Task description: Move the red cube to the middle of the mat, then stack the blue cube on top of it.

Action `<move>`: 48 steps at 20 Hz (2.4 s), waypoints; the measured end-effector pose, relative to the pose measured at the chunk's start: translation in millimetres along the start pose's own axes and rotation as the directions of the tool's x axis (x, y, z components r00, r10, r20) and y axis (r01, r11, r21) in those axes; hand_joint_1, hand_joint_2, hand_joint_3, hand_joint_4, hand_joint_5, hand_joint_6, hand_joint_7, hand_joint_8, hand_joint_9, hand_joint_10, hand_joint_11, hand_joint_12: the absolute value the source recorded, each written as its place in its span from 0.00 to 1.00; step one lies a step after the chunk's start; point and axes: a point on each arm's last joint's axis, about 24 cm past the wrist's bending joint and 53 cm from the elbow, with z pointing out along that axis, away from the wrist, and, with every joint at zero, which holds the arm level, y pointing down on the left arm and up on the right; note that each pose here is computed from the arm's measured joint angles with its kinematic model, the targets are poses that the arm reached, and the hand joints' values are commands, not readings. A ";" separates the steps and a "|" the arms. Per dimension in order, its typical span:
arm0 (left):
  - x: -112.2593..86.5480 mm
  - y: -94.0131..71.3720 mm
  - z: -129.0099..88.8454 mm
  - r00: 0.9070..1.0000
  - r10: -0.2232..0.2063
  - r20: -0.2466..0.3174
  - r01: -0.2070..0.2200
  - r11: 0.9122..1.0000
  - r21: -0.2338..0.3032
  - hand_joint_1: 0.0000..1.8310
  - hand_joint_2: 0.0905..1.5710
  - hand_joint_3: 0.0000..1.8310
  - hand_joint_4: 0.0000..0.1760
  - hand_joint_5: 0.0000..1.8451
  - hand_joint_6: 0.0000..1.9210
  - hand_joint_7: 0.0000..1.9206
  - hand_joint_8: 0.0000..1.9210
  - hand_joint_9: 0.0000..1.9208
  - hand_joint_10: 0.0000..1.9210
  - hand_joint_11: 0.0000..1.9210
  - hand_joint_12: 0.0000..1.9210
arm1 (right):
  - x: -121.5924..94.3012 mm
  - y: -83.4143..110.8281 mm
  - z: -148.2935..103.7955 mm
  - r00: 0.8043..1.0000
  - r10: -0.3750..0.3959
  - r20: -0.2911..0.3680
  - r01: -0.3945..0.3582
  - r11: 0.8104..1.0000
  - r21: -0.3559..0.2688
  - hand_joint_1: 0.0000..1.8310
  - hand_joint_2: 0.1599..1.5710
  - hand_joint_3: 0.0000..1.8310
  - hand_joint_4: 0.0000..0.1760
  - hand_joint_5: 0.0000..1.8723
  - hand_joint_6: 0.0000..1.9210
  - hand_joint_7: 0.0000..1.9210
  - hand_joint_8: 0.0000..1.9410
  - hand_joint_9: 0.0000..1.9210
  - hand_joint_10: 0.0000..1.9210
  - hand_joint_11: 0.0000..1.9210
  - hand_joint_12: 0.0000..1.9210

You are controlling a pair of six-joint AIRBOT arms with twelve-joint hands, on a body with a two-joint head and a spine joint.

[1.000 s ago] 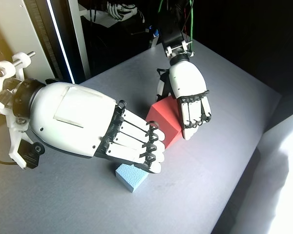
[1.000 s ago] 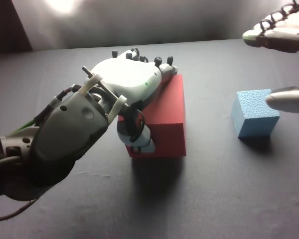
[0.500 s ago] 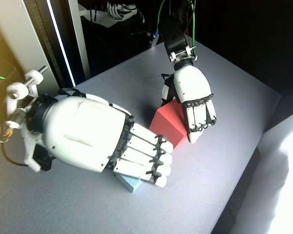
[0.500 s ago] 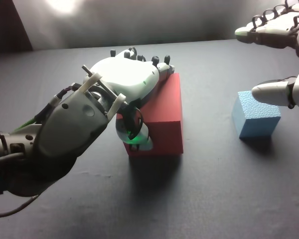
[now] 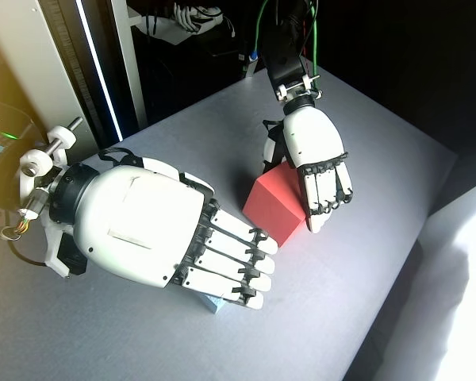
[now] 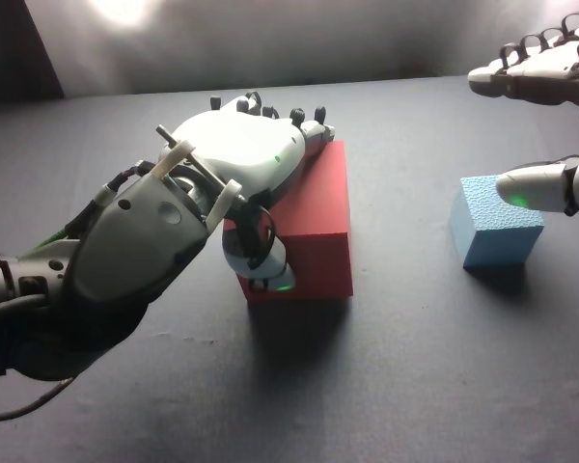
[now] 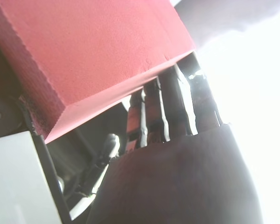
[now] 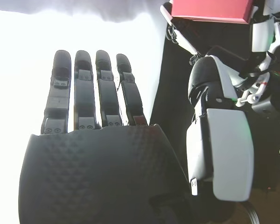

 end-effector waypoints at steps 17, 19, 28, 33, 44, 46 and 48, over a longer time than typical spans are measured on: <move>-0.2 1.3 -0.3 1.000 0.000 0.001 0.000 1.000 -0.006 0.36 0.46 0.00 0.00 0.00 0.00 0.00 0.00 0.00 0.00 0.00 0.01 | 1.3 -11.6 -1.7 1.000 -0.005 0.021 0.005 1.000 0.012 0.20 0.73 0.00 0.00 0.12 0.00 0.12 0.00 0.10 0.00 0.00 0.22; 0.5 0.1 -1.0 1.000 0.000 0.000 0.000 1.000 -0.004 0.36 0.45 0.00 0.00 0.00 0.00 0.00 0.00 0.00 0.00 0.00 0.01 | 0.4 -12.4 -1.6 1.000 -0.006 0.023 0.005 1.000 0.014 0.20 0.73 0.00 0.00 0.12 0.00 0.11 0.00 0.10 0.00 0.00 0.24; -12.4 13.8 -10.5 1.000 0.014 -0.022 -0.015 0.999 -0.028 0.32 0.46 0.00 0.00 0.00 0.00 0.00 0.00 0.00 0.00 0.00 0.00 | 6.9 -32.3 5.9 0.997 0.064 0.039 -0.066 0.995 0.078 0.19 0.73 0.00 0.00 0.14 0.00 0.13 0.00 0.11 0.00 0.00 0.27; -37.7 19.3 -16.7 0.998 0.040 -0.053 -0.041 0.999 -0.027 0.30 0.46 0.00 0.00 0.00 0.00 0.00 0.00 0.00 0.00 0.00 0.00 | 18.4 -32.0 11.9 0.995 0.096 0.032 -0.098 0.992 0.084 0.19 0.73 0.00 0.00 0.12 0.00 0.12 0.00 0.10 0.00 0.00 0.24; -53.5 38.9 -58.2 0.934 0.217 -0.283 -0.188 0.974 0.124 0.26 0.45 0.00 0.00 0.00 0.00 0.00 0.00 0.00 0.00 0.00 0.00 | 37.7 -57.8 24.5 0.972 0.232 0.016 -0.232 0.957 0.174 0.55 0.55 0.00 0.00 0.17 0.01 0.16 0.01 0.14 0.01 0.00 0.38; -58.5 48.7 -68.2 0.919 0.256 -0.301 -0.227 0.965 0.129 0.26 0.47 0.01 0.00 0.00 0.00 0.00 0.00 0.00 0.00 0.00 0.00 | 41.7 -59.0 25.5 0.972 0.234 0.001 -0.230 0.956 0.179 0.64 0.54 0.00 0.00 0.22 0.02 0.21 0.01 0.19 0.02 0.00 0.50; -56.4 57.6 -81.8 0.889 0.308 -0.338 -0.267 0.950 0.162 0.27 0.46 0.00 0.00 0.00 0.00 0.00 0.00 0.00 0.00 0.00 0.00 | 51.2 -66.5 27.5 0.972 0.233 -0.017 -0.225 0.955 0.196 0.70 0.54 0.00 0.00 0.27 0.01 0.27 0.01 0.25 0.02 0.00 0.59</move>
